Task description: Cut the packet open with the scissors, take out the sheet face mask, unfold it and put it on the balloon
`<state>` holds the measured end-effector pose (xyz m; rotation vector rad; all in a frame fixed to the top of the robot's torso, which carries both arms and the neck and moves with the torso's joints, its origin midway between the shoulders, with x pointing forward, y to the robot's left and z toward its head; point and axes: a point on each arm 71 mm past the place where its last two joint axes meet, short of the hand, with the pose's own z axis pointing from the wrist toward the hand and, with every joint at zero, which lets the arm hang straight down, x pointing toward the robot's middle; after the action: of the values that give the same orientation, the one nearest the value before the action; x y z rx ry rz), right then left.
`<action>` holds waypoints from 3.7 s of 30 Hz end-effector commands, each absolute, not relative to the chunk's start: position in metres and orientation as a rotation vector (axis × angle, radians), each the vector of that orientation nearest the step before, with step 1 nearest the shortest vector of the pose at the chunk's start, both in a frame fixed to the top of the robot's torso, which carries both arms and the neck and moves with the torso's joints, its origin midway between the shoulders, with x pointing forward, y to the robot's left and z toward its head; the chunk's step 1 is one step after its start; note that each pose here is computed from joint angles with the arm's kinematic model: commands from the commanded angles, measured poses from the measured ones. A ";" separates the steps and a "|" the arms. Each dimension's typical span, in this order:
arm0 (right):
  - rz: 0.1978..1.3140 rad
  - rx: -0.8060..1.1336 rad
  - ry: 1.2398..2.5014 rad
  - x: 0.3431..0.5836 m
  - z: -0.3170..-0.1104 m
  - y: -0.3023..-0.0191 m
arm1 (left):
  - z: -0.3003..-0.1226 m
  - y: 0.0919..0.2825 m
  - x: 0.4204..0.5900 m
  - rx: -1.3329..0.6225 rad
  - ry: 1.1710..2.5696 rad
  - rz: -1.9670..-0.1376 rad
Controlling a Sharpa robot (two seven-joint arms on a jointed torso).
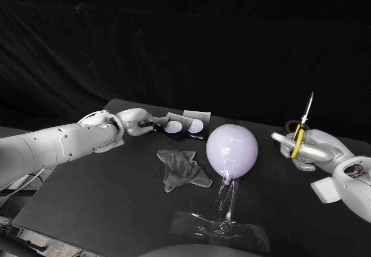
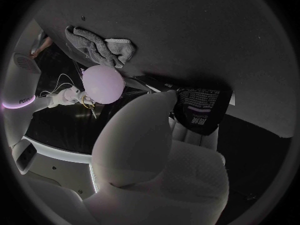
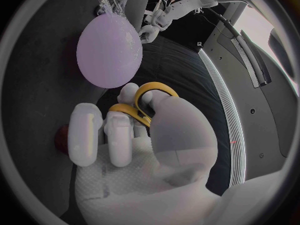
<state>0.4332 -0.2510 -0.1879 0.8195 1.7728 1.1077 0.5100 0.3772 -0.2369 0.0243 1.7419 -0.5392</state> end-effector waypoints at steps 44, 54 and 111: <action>1.102 0.802 1.752 0.438 -0.188 -0.253 | -0.228 0.385 0.522 -0.395 1.736 -0.703; 1.089 0.807 1.739 0.446 -0.190 -0.257 | -0.193 0.375 0.527 -0.690 1.464 -1.000; 1.246 0.866 1.511 0.482 -0.161 -0.209 | -0.166 0.168 0.510 -1.346 1.246 -1.956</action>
<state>0.4822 -0.2099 -0.1627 0.8671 1.5243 1.2349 0.5109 0.1711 -0.1689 -1.3421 1.2614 -1.9042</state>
